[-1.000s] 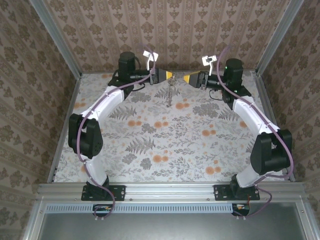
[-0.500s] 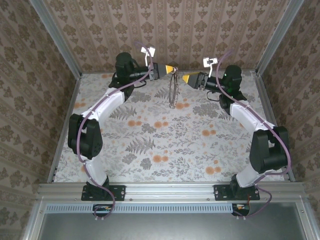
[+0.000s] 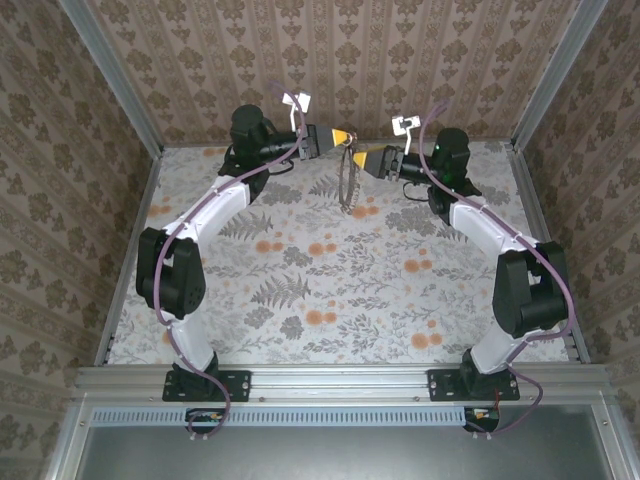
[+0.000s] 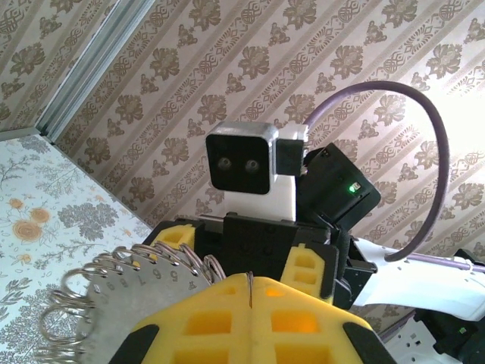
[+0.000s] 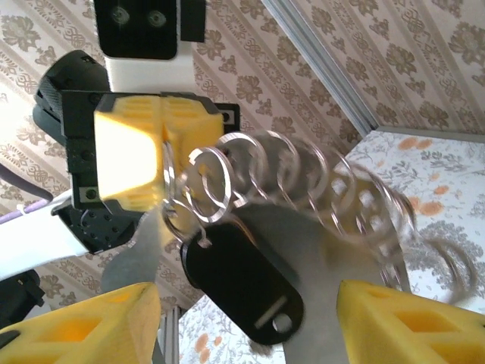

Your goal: Put the keys on the keyring

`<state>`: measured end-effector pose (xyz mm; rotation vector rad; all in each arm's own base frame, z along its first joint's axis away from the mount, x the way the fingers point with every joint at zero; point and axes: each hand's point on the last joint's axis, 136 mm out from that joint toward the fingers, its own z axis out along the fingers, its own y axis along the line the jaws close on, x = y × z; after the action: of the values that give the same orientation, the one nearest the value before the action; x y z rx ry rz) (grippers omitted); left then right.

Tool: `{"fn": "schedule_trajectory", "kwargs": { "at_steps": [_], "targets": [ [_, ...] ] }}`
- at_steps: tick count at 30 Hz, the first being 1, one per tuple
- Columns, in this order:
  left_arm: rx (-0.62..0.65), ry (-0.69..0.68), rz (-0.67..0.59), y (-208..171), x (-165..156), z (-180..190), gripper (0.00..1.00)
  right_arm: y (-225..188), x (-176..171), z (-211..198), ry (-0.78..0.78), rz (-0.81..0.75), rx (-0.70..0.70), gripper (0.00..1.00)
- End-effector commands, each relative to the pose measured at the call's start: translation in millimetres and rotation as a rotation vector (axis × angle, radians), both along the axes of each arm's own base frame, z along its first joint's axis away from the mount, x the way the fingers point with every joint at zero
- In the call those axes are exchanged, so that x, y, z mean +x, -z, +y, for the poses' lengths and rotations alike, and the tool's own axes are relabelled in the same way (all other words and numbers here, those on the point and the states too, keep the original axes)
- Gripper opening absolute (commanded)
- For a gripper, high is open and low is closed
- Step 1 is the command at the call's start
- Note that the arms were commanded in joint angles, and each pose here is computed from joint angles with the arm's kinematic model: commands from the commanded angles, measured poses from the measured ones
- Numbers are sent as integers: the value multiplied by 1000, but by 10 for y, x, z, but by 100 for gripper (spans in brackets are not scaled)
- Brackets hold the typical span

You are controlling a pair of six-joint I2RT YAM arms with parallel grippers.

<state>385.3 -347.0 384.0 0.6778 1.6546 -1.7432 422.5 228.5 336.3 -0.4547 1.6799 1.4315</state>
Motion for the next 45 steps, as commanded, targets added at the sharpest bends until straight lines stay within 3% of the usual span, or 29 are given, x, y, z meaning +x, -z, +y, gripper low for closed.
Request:
{"fn": "schedule_trajectory", "kwargs": {
  "at_steps": [1,15,17,22,28,45],
  "targets": [
    [-31,23,-58,-186,-102,4,0,-81,20,74,-24,-38,-12,64],
    [-39,26,-54,-194,-103,-11,0,-29,-16,236,-53,-36,-49,60],
    [-39,24,-53,-192,-104,-14,0,-26,-8,240,-52,-33,-49,54],
    [-39,0,-48,-169,-66,9,0,-10,-48,238,-56,-26,-51,23],
    [-51,-44,-50,-178,-3,58,0,8,-185,246,-68,-30,-74,0],
    [-87,-76,-35,-138,40,92,0,37,-255,480,-99,-23,-102,0]
  ]
}}
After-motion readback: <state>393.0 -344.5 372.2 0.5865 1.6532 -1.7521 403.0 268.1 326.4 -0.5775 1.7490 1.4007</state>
